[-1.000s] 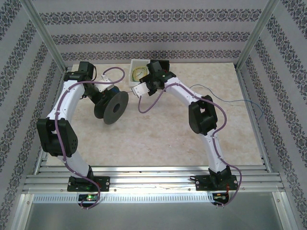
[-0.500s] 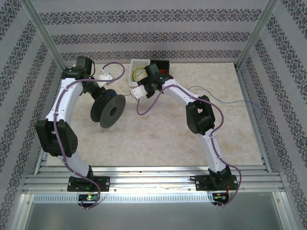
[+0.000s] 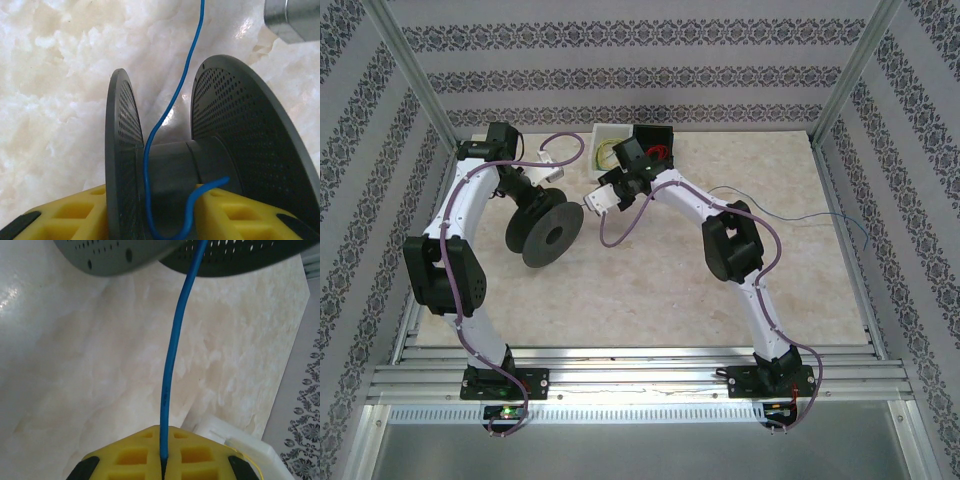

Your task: Wrap the cables

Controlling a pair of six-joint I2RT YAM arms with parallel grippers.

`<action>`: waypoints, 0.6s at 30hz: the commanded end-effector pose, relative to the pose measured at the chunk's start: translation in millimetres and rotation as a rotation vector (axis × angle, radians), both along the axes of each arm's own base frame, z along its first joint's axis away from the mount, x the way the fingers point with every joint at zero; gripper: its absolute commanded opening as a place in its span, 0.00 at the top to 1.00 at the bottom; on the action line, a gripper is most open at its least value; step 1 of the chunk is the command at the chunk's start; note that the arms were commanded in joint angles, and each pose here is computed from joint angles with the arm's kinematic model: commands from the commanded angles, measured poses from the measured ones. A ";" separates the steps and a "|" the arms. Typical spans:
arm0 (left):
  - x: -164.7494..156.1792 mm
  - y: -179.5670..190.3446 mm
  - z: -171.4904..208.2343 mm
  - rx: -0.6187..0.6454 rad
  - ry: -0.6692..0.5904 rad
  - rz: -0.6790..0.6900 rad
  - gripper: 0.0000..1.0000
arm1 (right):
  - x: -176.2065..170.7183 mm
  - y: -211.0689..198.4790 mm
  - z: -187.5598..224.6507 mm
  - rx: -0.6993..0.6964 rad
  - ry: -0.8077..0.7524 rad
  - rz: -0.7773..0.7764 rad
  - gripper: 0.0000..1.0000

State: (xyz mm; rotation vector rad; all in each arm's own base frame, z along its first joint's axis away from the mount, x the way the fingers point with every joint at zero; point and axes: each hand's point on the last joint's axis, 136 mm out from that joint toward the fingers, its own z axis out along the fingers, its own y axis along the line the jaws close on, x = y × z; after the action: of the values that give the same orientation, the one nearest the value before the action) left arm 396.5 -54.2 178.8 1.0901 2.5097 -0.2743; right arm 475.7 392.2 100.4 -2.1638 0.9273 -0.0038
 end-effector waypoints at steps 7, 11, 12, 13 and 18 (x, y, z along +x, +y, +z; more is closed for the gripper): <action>7.8 -6.7 7.1 -0.022 0.002 0.010 1.00 | -4.4 9.2 1.7 0.052 0.044 0.009 1.00; 8.0 -3.3 4.6 -0.004 0.019 0.030 1.00 | -0.7 9.7 8.1 0.078 0.051 -0.005 1.00; 8.2 -2.1 4.7 -0.001 0.021 0.039 1.00 | -0.3 9.8 11.0 0.086 0.055 -0.009 1.00; 8.9 -2.2 6.0 -0.001 0.018 0.044 1.00 | 0.5 9.4 12.7 0.091 0.058 -0.014 1.00; 15.0 4.8 20.0 0.020 -0.038 0.097 1.00 | 2.2 12.2 23.9 0.125 0.070 -0.034 1.00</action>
State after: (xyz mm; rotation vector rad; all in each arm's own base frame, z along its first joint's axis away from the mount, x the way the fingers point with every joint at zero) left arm 408.5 -49.6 182.7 1.0176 2.5378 -0.2426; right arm 477.3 395.8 106.0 -2.1059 0.9855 0.0463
